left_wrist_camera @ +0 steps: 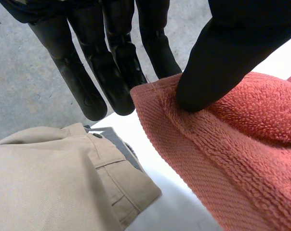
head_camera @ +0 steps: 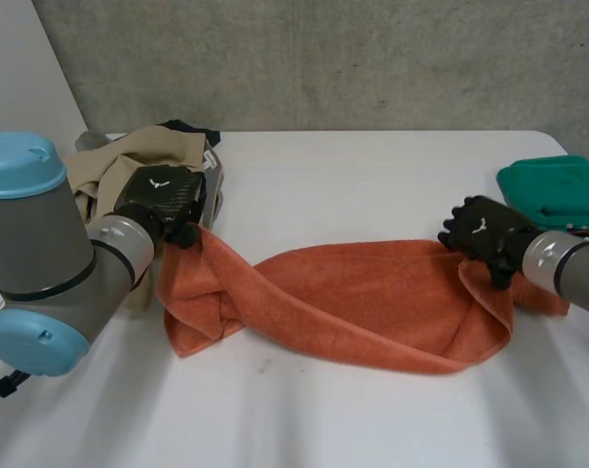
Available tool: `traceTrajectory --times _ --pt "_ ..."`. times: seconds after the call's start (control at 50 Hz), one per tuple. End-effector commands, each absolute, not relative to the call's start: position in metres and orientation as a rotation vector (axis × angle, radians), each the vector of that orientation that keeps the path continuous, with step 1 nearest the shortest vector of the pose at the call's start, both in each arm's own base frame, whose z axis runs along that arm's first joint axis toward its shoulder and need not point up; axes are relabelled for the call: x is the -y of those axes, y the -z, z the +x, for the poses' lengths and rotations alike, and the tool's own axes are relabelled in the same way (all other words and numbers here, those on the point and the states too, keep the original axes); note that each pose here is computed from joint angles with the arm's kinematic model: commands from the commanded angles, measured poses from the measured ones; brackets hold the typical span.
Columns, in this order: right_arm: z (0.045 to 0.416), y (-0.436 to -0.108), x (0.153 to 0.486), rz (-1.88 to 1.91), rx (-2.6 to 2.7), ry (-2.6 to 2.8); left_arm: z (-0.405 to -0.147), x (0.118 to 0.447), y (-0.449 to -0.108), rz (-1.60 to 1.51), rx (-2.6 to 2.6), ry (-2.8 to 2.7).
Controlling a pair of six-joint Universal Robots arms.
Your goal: Fold the laundry.
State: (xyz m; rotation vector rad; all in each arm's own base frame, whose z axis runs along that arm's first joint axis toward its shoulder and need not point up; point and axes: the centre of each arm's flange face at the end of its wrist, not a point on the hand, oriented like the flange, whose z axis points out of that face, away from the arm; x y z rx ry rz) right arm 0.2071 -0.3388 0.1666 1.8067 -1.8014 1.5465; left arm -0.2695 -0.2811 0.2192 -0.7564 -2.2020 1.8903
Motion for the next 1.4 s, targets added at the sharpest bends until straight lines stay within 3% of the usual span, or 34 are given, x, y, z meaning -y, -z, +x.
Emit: traceTrajectory --times 0.02,0.08,0.16,0.18,0.24,0.26,0.3,0.34,0.44,0.56,0.62,0.7,0.78,0.84,0.9,0.94,1.0,1.1,1.2,1.4 --pt "0.220 -0.165 0.336 1.875 1.727 -1.559 -0.269 0.278 -0.218 -0.765 2.208 -1.889" --pt "0.223 -0.177 0.338 1.839 1.716 -1.609 -0.267 0.279 -0.224 -0.754 2.201 -1.908" --pt "0.217 -0.234 0.344 1.601 1.767 -1.775 -0.261 0.273 -0.255 -0.723 2.131 -2.001" --pt "0.210 -0.260 0.341 1.487 1.794 -1.832 -0.260 0.271 -0.262 -0.714 2.112 -2.026" --pt "0.184 -0.294 0.342 1.275 1.831 -1.873 -0.253 0.263 -0.292 -0.677 2.044 -2.115" --pt "0.158 -0.309 0.343 1.143 1.845 -1.843 -0.250 0.259 -0.298 -0.672 2.035 -2.128" --pt "0.136 -0.317 0.341 1.059 1.865 -1.775 -0.244 0.245 -0.315 -0.684 2.024 -2.154" --pt "0.115 -0.316 0.332 1.037 1.919 -1.642 -0.239 0.235 -0.323 -0.715 2.042 -2.152" --pt "0.114 -0.305 0.308 1.184 1.965 -1.431 -0.229 0.212 -0.332 -0.845 2.111 -2.138" --pt "0.111 -0.286 0.300 1.253 2.001 -1.327 -0.227 0.212 -0.302 -0.995 2.274 -2.011" --pt "0.110 -0.270 0.307 1.272 2.055 -1.285 -0.232 0.229 -0.263 -1.108 2.401 -1.861" --pt "0.104 -0.221 0.338 1.299 2.180 -1.123 -0.241 0.254 -0.230 -1.178 2.491 -1.755" --pt "0.110 -0.232 0.362 1.227 2.092 -1.156 -0.256 0.298 -0.225 -1.144 2.480 -1.855" --pt "0.139 -0.256 0.386 1.167 1.911 -1.383 -0.268 0.338 -0.247 -1.053 2.345 -2.094" --pt "0.154 -0.285 0.407 1.041 1.737 -1.615 -0.283 0.371 -0.296 -0.887 2.040 -2.460" --pt "0.157 -0.321 0.427 0.859 1.531 -1.851 -0.289 0.385 -0.338 -0.738 1.755 -2.718" --pt "0.158 -0.362 0.443 0.621 1.235 -2.130 -0.293 0.389 -0.375 -0.598 1.449 -2.911" --pt "0.158 -0.397 0.440 0.362 0.976 -2.334 -0.287 0.381 -0.425 -0.351 1.017 -3.110" --pt "0.174 -0.377 0.434 0.412 1.075 -2.342 -0.286 0.381 -0.408 -0.353 1.099 -3.023" --pt "0.182 -0.294 0.426 0.673 1.396 -2.218 -0.290 0.379 -0.313 -0.592 1.440 -2.798"
